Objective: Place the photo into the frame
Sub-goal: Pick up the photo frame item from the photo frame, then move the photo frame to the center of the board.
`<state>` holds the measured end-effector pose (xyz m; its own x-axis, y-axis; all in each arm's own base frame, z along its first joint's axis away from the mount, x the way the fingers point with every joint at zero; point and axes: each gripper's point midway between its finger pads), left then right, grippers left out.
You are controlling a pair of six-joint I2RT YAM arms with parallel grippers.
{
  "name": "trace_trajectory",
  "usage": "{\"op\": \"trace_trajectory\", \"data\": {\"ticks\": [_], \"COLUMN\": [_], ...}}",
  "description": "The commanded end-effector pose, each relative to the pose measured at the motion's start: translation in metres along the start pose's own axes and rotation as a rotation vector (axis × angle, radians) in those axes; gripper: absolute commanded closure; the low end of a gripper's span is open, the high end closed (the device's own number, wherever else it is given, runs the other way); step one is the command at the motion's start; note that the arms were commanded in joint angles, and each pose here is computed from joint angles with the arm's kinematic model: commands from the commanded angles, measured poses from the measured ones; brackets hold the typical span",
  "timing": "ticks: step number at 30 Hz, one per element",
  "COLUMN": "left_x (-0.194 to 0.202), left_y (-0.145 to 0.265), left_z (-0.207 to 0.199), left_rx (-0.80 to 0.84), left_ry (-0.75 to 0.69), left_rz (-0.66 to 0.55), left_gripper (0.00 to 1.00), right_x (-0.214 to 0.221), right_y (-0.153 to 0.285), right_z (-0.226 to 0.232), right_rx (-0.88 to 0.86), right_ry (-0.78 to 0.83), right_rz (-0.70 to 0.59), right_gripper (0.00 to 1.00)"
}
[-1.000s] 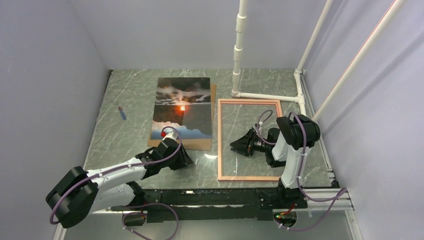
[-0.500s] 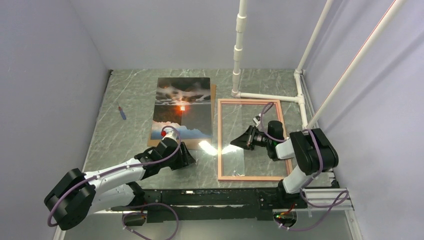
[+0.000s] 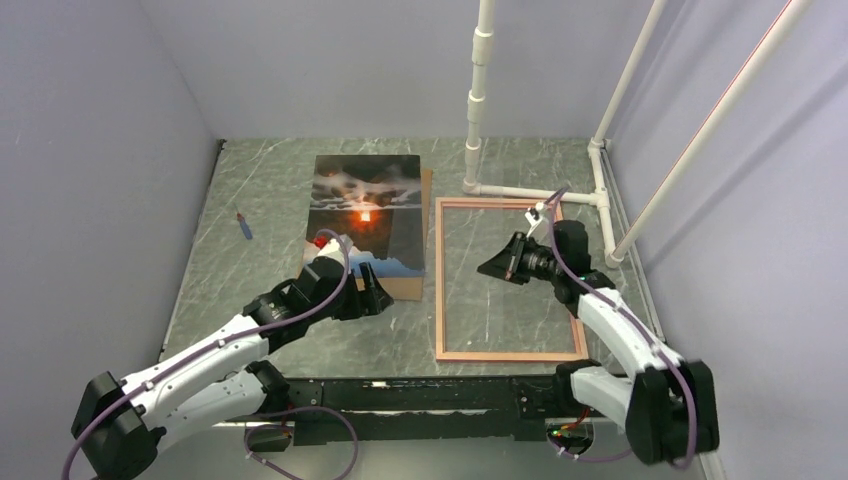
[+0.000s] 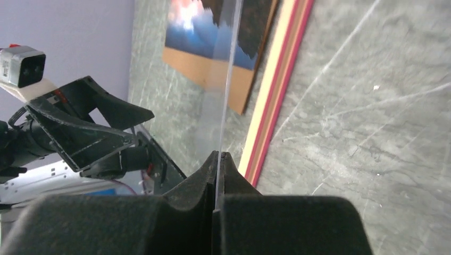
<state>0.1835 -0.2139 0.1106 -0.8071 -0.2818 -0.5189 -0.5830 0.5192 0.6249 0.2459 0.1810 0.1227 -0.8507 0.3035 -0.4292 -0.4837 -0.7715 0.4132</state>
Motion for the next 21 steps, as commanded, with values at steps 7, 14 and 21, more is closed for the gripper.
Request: {"op": "trace_trajectory", "data": {"ticks": [7, 14, 21], "left_x": [-0.023, -0.018, -0.009], "left_y": [0.006, -0.019, -0.057], "left_z": [-0.018, -0.042, -0.068], "left_rx": [-0.057, -0.085, -0.121], "left_ry": [-0.105, -0.162, -0.198], "left_rz": [-0.006, 0.071, 0.155], "left_gripper": [0.19, 0.2, 0.23], "right_x": [-0.063, -0.088, -0.094], "right_y": [0.09, 0.142, 0.181], "right_z": [0.082, 0.124, 0.137], "right_rx": [0.189, 0.274, 0.371], "right_ry": [0.235, 0.279, 0.3], "right_rz": [-0.222, -0.335, -0.43], "right_gripper": [1.0, 1.0, 1.0]}}
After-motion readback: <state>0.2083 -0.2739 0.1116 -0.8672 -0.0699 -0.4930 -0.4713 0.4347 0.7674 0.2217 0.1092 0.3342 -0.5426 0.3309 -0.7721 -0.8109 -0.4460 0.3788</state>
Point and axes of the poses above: each gripper's point midway between its finger pads, its own y axis back along the fingers, its own z axis along the line the jaws close on, x = y × z
